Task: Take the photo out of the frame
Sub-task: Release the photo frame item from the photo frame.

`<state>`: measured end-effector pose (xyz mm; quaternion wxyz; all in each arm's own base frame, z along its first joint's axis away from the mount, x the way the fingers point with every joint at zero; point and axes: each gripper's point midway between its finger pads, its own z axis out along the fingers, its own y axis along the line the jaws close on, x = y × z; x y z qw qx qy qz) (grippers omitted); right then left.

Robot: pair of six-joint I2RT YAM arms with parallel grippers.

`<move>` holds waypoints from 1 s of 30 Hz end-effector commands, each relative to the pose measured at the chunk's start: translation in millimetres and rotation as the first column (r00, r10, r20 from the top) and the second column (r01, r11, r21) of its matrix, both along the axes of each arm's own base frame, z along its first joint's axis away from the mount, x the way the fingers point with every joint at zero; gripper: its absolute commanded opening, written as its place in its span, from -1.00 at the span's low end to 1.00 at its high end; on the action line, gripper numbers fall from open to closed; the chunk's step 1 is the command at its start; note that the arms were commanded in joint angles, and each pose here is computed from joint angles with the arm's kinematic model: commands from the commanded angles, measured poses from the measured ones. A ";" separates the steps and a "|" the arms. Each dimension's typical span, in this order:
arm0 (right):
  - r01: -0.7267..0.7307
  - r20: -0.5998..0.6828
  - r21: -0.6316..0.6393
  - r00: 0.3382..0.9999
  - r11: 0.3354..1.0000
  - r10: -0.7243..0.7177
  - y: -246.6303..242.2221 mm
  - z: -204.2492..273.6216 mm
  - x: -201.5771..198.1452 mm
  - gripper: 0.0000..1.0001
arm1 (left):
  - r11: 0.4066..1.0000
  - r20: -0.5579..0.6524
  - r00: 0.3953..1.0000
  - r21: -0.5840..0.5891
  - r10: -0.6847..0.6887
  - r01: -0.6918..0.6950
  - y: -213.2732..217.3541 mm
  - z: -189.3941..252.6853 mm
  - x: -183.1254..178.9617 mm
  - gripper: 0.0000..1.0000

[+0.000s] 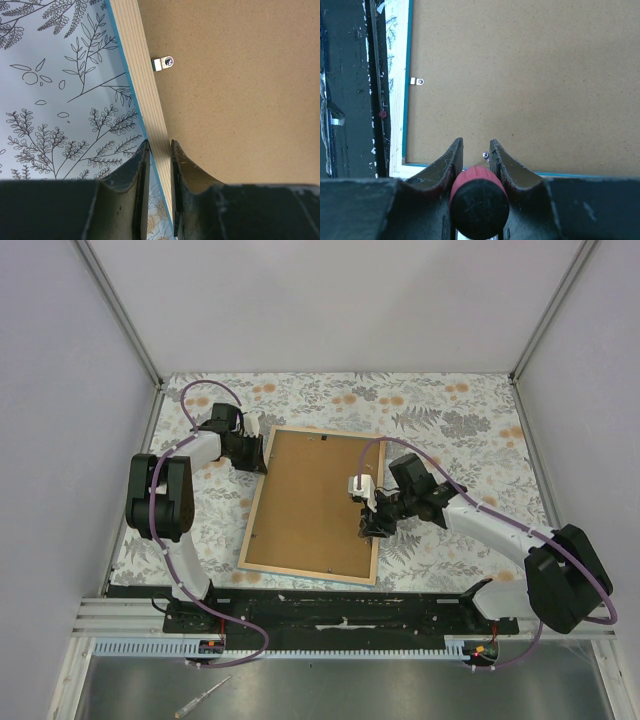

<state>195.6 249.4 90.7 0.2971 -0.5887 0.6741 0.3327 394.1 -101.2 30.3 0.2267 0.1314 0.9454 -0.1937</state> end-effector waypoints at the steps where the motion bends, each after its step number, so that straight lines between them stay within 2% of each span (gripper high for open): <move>1: 0.026 0.063 0.006 0.998 1.000 -0.026 4.2 6.3 18.1 -1.00 | 1.000 -0.005 1.000 -0.020 0.013 -0.013 -0.5 0.3 0.1 -0.96; 15: 0.072 0.103 0.035 0.992 0.997 -0.075 7.6 10.6 29.9 -1.00 | 1.000 -0.009 1.000 -0.020 0.016 -0.016 0.1 -0.9 0.0 -0.96; 30: 0.044 0.096 0.076 0.994 0.996 -0.051 12.3 19.1 23.5 -1.00 | 1.000 -0.009 1.000 -0.016 0.015 -0.015 0.3 -1.6 -0.4 -0.95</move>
